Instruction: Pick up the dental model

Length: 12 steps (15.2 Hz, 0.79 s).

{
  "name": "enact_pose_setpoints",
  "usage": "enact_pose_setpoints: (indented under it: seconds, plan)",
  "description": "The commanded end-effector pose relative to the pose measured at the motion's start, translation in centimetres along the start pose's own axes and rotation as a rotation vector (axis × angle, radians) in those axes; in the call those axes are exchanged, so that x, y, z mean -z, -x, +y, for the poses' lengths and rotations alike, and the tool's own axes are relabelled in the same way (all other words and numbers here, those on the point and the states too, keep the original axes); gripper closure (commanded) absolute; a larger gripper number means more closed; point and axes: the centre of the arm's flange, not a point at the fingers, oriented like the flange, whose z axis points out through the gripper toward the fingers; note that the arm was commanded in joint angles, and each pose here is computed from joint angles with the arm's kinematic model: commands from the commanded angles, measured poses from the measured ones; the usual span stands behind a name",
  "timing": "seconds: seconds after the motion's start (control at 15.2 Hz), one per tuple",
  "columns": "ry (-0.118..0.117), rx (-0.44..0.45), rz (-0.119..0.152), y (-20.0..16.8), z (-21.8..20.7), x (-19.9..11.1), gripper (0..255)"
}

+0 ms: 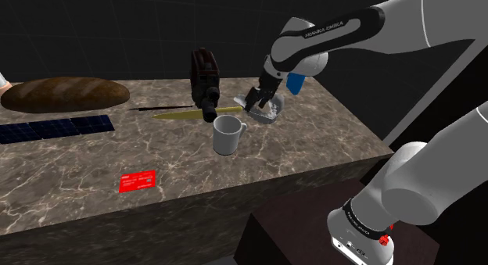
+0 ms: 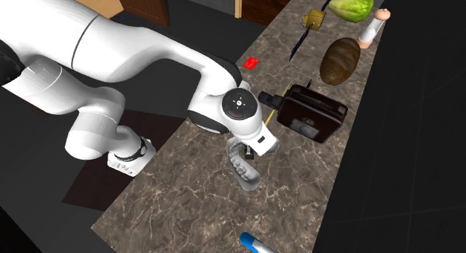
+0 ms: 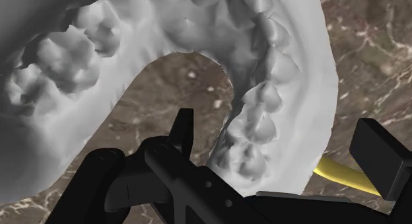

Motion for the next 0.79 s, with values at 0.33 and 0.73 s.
enact_pose_setpoints:
  seconds: [0.33,0.73]
  plan:
    - [0.000,0.000,0.001,0.1,0.0,-0.2,255]
    - [0.000,0.000,0.001,-0.1,-0.2,0.9,255]
